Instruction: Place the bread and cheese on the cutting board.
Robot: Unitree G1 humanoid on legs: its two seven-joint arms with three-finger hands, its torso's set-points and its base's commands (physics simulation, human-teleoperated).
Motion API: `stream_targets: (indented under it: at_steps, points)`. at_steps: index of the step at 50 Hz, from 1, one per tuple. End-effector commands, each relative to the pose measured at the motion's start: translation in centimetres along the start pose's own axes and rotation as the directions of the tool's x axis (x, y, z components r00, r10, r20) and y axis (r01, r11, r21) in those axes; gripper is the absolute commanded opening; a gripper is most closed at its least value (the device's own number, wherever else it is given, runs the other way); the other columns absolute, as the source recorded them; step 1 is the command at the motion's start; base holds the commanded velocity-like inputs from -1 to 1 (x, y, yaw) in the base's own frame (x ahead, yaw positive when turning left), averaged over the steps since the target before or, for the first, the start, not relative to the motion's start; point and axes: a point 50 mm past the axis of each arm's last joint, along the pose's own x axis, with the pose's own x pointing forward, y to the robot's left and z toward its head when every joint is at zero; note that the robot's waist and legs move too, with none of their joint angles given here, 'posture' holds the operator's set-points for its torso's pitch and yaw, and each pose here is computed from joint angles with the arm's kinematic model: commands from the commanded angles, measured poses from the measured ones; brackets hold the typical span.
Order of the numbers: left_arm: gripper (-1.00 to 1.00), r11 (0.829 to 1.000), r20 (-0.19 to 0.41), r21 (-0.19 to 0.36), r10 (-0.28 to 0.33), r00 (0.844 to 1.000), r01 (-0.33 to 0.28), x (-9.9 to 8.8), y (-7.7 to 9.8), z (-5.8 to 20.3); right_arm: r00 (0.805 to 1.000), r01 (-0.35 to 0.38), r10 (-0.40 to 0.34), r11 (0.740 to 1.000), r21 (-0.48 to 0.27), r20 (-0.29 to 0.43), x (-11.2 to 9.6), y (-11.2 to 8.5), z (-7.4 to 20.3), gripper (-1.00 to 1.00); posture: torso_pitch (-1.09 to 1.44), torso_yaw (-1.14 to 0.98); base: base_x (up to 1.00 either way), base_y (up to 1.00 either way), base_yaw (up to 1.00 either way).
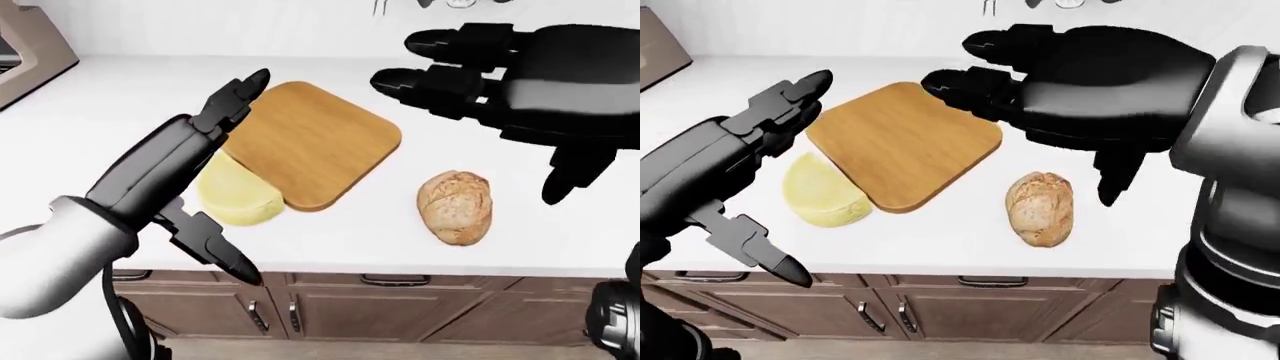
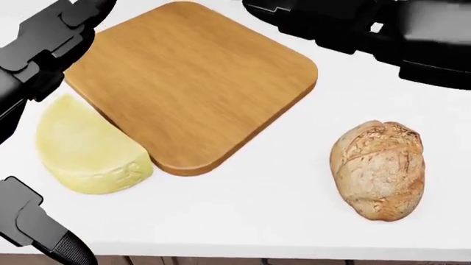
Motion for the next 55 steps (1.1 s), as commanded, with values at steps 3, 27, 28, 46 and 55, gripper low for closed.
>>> stream_targets:
  at_steps: [3,27,28,46,55]
  points:
    - [1.00,0.999,0.017,0.019,0.043,0.999,-0.044,-0.5,0.4,0.3,0.999,-0.027,0.031,0.975,-0.221,0.015,-0.2,-2.2,1.0,1.00,0.00,0.00,0.00,0.00,0.00]
    - [1.00,1.000,0.011,0.001,0.028,1.000,-0.028,-0.9,-0.4,-0.3,0.841,-0.509,0.531,0.843,-0.175,0.110,0.5,-2.0,1.8,1.00,0.00,0.00,0.00,0.00,0.00]
    - [1.00,1.000,0.012,0.000,0.026,1.000,-0.026,-0.9,-0.5,-0.3,0.831,-0.521,0.542,0.838,-0.164,0.128,0.7,-1.8,2.1,1.00,0.00,0.00,0.00,0.00,0.00]
    - [1.00,1.000,0.008,-0.012,0.015,1.000,-0.015,-1.1,-1.2,-1.0,0.816,-0.558,0.565,0.825,-0.093,0.122,3.9,-1.8,0.3,0.92,0.00,0.00,0.00,0.00,0.00]
    - [1.00,1.000,0.006,-0.014,0.013,1.000,-0.013,-1.1,-1.3,-1.0,0.817,-0.556,0.564,0.826,-0.098,0.123,3.6,-1.4,0.4,0.27,0.00,0.00,0.00,0.00,0.00]
